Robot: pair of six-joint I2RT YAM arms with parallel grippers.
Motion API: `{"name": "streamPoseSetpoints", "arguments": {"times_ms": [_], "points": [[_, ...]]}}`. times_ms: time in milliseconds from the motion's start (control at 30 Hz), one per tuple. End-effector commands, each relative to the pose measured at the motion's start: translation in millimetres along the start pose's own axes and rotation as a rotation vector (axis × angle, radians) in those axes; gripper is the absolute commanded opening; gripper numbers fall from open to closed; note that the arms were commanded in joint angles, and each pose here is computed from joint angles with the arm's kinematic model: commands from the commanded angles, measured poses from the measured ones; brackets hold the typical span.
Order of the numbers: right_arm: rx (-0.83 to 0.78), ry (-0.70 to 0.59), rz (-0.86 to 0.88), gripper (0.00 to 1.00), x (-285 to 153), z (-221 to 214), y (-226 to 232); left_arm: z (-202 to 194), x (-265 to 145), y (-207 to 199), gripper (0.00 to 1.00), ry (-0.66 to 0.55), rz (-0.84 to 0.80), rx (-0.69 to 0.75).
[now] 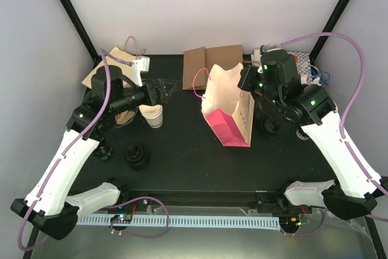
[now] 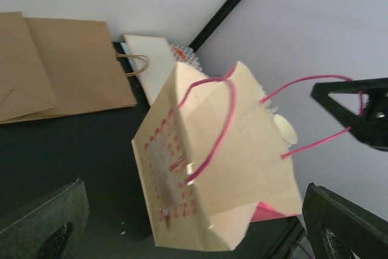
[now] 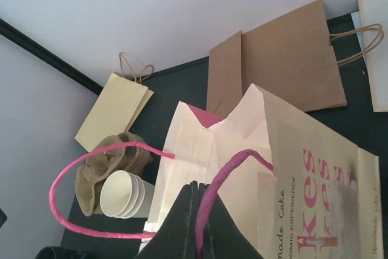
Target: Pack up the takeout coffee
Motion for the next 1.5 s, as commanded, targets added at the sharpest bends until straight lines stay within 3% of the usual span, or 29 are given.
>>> {"name": "streamPoseSetpoints", "arguments": {"times_ms": [0, 167, 333, 633, 1000, 1233, 1467], "points": [[0.041, -0.048, 0.032, 0.01, -1, 7, -4, -3, -18, 10, 0.99, -0.022, 0.115, 0.033], [0.098, -0.026, 0.072, 0.02, 11, -12, -27, -3, -28, 22, 0.99, -0.058, 0.232, 0.058], [0.073, 0.034, 0.015, 0.14, 19, -33, -45, -6, -34, 33, 0.99, -0.068, 0.324, 0.059], [-0.003, 0.022, -0.079, 0.49, 2, -38, -57, -7, -45, 47, 0.99, -0.104, 0.475, 0.067], [-0.100, -0.005, -0.173, 0.88, -35, -31, -65, 15, -70, 75, 0.99, -0.218, 0.836, 0.053], [-0.150, -0.011, -0.190, 0.90, -53, -33, -70, 22, -60, 118, 0.99, -0.240, 0.919, -0.099], [-0.150, -0.031, -0.151, 0.90, -65, -40, -73, 33, -47, 186, 0.95, -0.282, 1.005, -0.430]]}}
Point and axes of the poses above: each gripper's point midway between its finger pads, its own x axis out along the fingers, its own y axis along the line the jaws close on, z = x × y, the point moved 10 cm from there along -x, back along the fingers, and after that the axes turned 9 degrees about -x, right-handed, at the moved point
